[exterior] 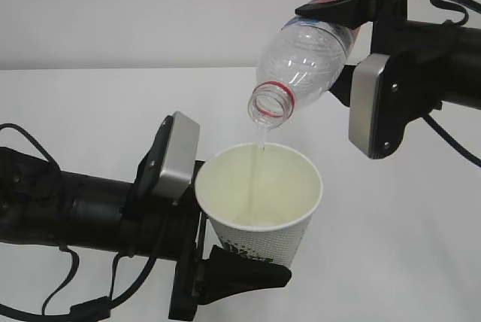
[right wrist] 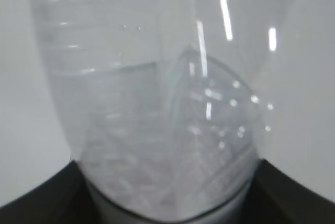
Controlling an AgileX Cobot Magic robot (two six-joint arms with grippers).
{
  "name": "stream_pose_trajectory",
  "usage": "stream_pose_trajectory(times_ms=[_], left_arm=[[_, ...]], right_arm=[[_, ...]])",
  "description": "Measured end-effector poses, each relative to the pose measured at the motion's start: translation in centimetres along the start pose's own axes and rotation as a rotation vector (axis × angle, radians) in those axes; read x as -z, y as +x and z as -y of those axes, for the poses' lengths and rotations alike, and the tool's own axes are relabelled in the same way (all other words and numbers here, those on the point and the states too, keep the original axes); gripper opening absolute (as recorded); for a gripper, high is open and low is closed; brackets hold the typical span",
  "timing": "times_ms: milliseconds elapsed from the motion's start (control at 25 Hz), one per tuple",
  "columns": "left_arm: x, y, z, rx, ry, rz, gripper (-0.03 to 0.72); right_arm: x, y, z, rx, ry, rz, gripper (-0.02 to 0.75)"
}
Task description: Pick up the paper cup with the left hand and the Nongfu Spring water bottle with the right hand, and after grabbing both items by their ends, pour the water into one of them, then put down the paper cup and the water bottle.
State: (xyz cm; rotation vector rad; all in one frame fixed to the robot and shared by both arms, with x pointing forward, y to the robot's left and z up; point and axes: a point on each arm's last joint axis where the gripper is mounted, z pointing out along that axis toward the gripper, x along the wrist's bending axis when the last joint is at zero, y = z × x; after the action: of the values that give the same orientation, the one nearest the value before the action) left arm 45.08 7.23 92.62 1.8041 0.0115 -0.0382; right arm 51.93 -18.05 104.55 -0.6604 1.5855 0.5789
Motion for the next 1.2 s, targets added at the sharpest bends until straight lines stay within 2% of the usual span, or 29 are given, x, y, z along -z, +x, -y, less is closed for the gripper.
stream_pose_trajectory(times_ms=[1200], left_arm=[[0.00,0.00,0.00,0.000,0.000,0.000,0.534]], right_arm=[[0.00,0.00,0.00,0.002,0.000,0.000,0.475]])
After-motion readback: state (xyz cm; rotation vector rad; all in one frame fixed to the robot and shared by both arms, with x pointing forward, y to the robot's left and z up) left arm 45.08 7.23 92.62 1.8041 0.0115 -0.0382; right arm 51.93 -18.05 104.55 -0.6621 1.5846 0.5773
